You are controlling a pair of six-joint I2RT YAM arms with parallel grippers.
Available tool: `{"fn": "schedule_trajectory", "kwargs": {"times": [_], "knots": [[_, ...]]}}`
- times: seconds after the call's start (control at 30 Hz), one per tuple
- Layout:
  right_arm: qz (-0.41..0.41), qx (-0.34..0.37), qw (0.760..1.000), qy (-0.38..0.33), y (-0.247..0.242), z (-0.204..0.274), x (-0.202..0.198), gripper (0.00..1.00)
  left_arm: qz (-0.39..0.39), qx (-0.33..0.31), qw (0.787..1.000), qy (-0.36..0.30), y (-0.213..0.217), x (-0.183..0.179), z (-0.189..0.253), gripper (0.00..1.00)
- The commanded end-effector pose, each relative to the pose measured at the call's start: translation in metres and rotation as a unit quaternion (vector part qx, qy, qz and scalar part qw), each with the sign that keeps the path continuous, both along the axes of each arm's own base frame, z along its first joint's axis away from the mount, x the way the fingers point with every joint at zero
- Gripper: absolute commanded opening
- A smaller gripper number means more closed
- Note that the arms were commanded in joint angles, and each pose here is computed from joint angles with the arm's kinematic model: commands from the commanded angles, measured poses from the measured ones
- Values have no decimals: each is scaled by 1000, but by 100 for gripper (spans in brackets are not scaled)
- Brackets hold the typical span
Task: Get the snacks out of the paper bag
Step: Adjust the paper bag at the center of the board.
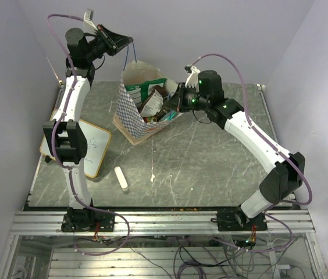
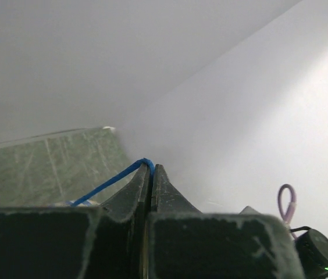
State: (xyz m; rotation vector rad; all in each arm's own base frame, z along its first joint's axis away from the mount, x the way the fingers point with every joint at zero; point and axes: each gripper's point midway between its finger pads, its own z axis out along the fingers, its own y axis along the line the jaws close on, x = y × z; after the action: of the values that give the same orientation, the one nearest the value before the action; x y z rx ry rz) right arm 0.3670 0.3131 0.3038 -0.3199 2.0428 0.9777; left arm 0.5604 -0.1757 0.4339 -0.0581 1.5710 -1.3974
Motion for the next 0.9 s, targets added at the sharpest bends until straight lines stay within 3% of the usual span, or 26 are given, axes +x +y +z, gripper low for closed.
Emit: {"fn": "schedule_trajectory", "kwargs": {"times": [0.0,0.17,0.37,0.5,0.67,0.77,0.87], "knots": [[29,4,1000,11,-5,-4,-33,0,-46,-49,988,-139,-4,-66,92,7],[14,-46,999,23,-31,-28,-57,7,-59,-45,991,-112,-12,-87,87,7],[-46,-133,990,9,-81,-32,-67,25,-58,-43,993,-91,-23,-108,78,7],[-76,-175,981,-34,-110,-10,-73,48,-50,-37,996,-67,-27,-109,71,7],[-96,-226,964,-99,-139,26,-75,69,-37,-17,998,-49,-31,-106,68,7],[-100,-243,955,-141,-147,49,-72,74,-38,-9,998,-41,-35,-107,64,7],[-46,-243,948,-200,-132,54,-68,75,-47,-12,998,-38,-41,-111,64,7]]}}
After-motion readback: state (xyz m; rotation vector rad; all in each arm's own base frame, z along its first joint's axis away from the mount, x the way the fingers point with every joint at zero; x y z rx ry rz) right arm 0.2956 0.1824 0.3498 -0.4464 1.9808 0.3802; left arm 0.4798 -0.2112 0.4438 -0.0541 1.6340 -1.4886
